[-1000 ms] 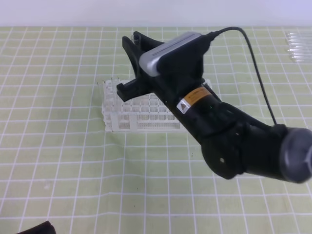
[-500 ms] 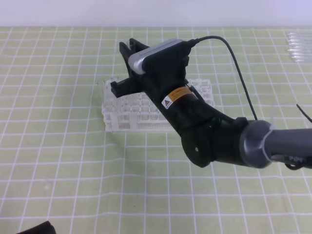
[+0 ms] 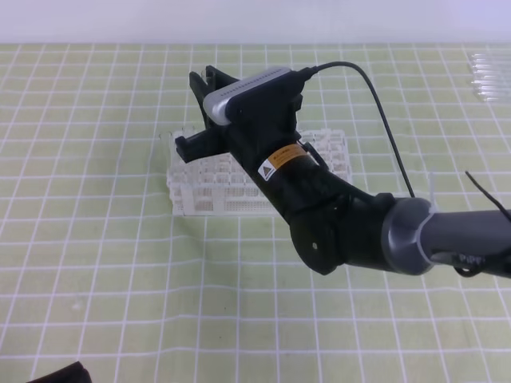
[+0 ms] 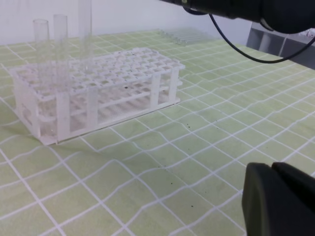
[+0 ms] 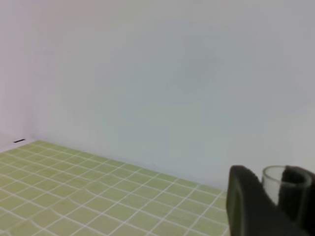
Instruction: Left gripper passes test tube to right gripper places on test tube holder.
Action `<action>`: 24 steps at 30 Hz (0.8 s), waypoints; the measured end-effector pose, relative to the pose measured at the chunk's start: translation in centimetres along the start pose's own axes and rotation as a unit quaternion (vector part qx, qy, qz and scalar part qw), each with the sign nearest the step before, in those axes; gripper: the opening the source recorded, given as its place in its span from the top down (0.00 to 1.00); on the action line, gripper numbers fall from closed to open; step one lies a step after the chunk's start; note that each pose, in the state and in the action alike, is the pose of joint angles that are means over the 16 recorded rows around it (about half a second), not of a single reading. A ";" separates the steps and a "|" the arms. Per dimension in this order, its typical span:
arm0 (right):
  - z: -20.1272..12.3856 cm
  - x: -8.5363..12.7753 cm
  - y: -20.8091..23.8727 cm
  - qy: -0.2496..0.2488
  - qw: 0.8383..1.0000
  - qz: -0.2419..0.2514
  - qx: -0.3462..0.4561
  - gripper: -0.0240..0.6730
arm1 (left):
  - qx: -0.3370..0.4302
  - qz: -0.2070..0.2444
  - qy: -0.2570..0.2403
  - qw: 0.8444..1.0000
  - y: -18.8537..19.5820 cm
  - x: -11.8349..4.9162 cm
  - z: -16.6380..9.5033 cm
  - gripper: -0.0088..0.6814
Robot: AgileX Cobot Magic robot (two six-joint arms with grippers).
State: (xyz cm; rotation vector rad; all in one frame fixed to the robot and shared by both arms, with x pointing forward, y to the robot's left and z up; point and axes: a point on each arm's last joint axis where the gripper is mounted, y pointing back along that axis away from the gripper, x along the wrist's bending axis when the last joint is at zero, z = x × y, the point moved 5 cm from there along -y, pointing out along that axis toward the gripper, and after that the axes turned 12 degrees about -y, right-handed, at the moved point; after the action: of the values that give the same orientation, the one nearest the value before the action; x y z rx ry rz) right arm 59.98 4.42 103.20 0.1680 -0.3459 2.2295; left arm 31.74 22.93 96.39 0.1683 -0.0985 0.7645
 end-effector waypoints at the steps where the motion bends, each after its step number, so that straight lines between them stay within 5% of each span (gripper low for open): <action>1: -0.1 0.0 0.0 0.000 1.000 0.001 0.000 0.83 | 0.000 0.000 0.000 1.000 0.0 0.0 0.0 0.99; 24: -2.0 -0.1 -0.9 -0.011 1.000 0.002 0.018 0.83 | 0.004 0.000 -0.001 1.000 -0.1 0.0 -0.2 0.99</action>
State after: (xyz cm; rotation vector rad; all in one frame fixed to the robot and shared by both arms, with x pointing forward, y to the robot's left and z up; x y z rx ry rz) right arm 60.80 5.49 101.45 0.2102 -0.3188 2.2399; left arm 31.76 22.92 96.17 0.1770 -0.0979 0.7648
